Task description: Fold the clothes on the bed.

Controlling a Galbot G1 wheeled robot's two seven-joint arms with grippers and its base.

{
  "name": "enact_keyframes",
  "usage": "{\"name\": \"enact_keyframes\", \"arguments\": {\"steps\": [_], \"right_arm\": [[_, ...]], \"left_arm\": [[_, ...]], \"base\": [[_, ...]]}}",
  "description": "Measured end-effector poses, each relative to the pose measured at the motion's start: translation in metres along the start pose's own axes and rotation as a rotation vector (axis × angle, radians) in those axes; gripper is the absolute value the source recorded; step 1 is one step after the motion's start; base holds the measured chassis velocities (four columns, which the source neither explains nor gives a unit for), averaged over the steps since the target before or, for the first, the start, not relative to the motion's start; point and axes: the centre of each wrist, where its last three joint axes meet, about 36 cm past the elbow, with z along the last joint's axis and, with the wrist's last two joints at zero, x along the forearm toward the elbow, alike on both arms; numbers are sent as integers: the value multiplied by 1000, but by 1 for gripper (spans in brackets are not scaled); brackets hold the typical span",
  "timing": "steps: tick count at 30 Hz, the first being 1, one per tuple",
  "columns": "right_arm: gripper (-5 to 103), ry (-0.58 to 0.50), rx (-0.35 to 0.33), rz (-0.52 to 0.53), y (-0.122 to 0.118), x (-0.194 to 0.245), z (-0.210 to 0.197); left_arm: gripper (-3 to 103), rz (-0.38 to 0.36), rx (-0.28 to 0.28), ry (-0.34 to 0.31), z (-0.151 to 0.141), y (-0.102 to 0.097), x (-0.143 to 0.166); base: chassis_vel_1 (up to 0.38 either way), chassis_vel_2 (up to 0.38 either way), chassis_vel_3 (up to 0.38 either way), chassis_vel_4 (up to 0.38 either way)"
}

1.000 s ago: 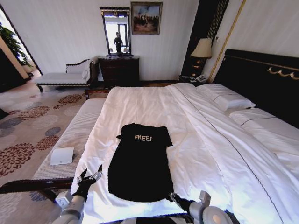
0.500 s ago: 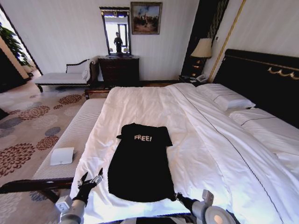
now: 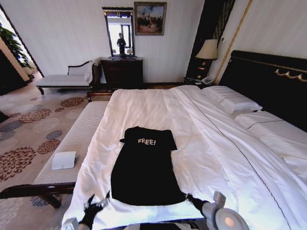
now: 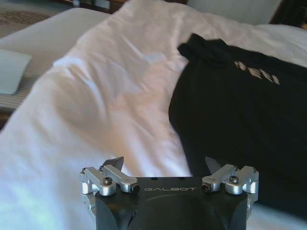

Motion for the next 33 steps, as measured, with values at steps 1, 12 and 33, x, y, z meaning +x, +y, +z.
{"name": "enact_keyframes", "arguments": {"steps": [1, 12, 33], "right_arm": [[1, -15, -2, 3, -1, -1, -4], [1, -122, 0, 25, 1, -10, -32], [1, -144, 1, 24, 8, -18, -36]], "left_arm": [[97, 5, -3, 2, 2, -1, 1], [93, 94, -50, 21, 35, -20, 14], [80, 144, 3, 38, 25, -46, -57]], "base": [[0, 0, 0, 0], [0, 0, 0, 0], [0, 0, 0, 0]]}}
